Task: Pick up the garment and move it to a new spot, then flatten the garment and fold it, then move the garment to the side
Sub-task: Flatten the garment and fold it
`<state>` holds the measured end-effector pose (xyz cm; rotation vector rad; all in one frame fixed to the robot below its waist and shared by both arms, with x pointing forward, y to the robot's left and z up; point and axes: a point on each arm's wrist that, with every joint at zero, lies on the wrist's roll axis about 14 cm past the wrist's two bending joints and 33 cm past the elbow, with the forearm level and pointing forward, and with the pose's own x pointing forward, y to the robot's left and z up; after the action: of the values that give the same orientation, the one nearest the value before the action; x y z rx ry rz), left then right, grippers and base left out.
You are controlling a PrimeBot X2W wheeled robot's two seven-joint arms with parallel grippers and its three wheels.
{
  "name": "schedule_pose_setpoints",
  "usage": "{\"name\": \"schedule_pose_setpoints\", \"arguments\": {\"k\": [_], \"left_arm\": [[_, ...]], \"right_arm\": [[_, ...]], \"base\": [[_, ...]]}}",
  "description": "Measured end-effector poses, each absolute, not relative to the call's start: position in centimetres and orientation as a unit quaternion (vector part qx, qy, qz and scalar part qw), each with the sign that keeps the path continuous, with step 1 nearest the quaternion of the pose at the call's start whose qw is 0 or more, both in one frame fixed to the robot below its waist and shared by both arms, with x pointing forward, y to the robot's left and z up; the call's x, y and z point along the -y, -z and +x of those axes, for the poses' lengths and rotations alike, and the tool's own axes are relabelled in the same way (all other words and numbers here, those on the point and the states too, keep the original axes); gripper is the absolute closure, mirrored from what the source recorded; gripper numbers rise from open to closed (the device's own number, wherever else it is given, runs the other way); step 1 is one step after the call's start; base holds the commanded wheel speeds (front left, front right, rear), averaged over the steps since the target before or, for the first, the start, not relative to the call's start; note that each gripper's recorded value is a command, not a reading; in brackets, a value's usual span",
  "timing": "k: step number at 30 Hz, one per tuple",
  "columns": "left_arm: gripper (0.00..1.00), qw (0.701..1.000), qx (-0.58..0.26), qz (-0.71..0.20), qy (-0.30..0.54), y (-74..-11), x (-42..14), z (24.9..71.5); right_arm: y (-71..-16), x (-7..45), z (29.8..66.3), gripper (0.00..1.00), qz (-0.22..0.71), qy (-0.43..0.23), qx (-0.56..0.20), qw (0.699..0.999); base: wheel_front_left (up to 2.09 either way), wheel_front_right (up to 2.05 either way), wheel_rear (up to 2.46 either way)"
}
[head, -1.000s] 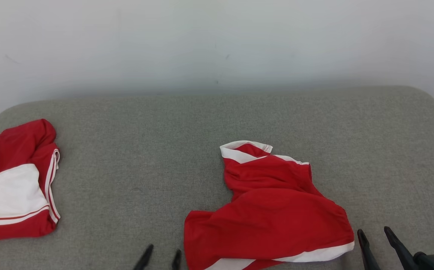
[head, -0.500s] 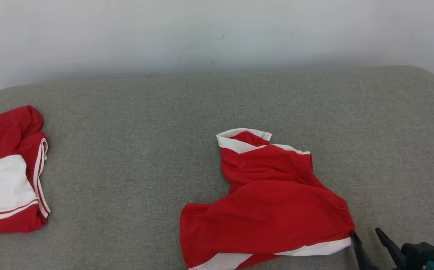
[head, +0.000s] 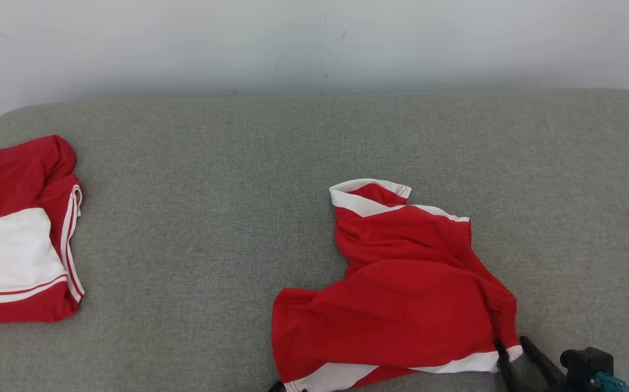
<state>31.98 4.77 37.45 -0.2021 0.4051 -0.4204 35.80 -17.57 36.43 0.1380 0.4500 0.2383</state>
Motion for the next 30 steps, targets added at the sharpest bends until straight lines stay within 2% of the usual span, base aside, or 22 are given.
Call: {"name": "schedule_pose_setpoints", "arguments": {"k": [1,2,10,16,23,30], "left_arm": [[1.00,0.953,-0.200,-0.103,0.203,-37.5,-4.8,32.1],[1.00,0.953,-0.199,-0.108,0.200,-37.6,-4.9,32.1],[1.00,0.958,-0.183,-0.124,0.183,-38.7,-5.1,32.8],[1.00,0.969,-0.114,-0.137,0.169,-42.5,-5.8,35.9],[1.00,0.975,0.006,-0.112,0.194,-50.1,-6.6,42.9],[1.00,0.968,0.110,-0.072,0.216,-60.5,-7.3,52.8]], "right_arm": [[-36.4,17.4,35.7,0.95,0.070,-0.120,-0.223,0.965],[-36.4,17.3,35.6,1.00,0.071,-0.122,-0.222,0.965],[-38.1,16.6,34.7,1.00,0.102,-0.121,-0.192,0.968],[-42.0,16.3,36.6,1.00,0.114,-0.130,-0.128,0.977],[-48.3,15.5,41.9,1.00,0.108,-0.165,-0.035,0.980],[-56.2,15.6,50.5,1.00,0.076,-0.191,0.055,0.977]], "base": [[0.00,0.00,0.00],[0.00,0.00,0.00],[0.00,0.00,0.00],[0.00,0.00,0.00],[0.00,0.00,0.00],[0.00,0.00,0.00]]}}
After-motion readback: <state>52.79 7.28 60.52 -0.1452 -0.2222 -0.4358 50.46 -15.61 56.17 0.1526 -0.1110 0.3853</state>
